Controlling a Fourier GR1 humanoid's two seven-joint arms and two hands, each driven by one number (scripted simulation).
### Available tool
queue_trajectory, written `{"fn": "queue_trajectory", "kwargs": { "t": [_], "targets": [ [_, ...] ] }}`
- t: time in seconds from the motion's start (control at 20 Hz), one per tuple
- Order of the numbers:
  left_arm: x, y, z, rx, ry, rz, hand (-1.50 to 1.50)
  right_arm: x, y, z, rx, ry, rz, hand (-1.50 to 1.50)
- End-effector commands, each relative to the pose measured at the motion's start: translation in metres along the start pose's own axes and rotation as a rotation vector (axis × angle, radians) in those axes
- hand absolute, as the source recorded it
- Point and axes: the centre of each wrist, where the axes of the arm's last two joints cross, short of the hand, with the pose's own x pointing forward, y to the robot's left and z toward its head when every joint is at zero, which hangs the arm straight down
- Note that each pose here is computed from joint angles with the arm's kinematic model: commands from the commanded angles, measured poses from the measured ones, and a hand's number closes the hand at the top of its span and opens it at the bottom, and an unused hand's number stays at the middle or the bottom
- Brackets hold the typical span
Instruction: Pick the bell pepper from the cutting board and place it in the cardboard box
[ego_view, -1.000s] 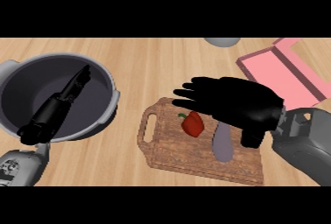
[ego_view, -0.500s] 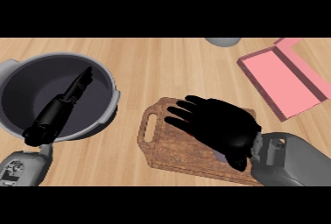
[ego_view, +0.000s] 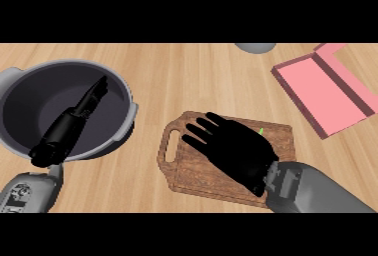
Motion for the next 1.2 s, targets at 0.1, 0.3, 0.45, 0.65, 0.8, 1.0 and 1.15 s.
{"fn": "queue_trajectory", "kwargs": {
  "t": [0.1,0.3,0.45,0.65,0.8,1.0,1.15],
  "targets": [
    [-0.009,0.013,0.001,-0.010,0.003,-0.002,0.00,-0.013,0.015,0.006,0.022,0.018,0.025,-1.50],
    [0.000,0.001,-0.009,0.001,-0.007,0.000,0.00,-0.010,0.020,-0.024,0.021,0.063,0.065,-1.50],
    [0.020,0.006,-0.008,-0.007,-0.010,-0.004,0.00,0.001,0.033,-0.028,0.030,0.061,0.060,-1.50],
    [0.009,0.001,-0.003,0.001,0.001,0.002,0.00,-0.020,0.019,-0.036,0.031,0.039,0.038,-1.50],
    [-0.007,0.018,-0.002,-0.008,0.012,0.006,0.00,-0.027,0.032,-0.025,0.039,0.027,0.034,-1.50],
    [0.006,0.009,0.011,-0.023,0.002,0.005,0.00,-0.022,0.039,-0.050,0.071,0.025,0.038,-1.50],
    [0.015,0.009,-0.003,0.002,0.008,0.007,0.00,-0.031,0.050,-0.055,0.044,0.065,0.045,-1.50]
  ]
}}
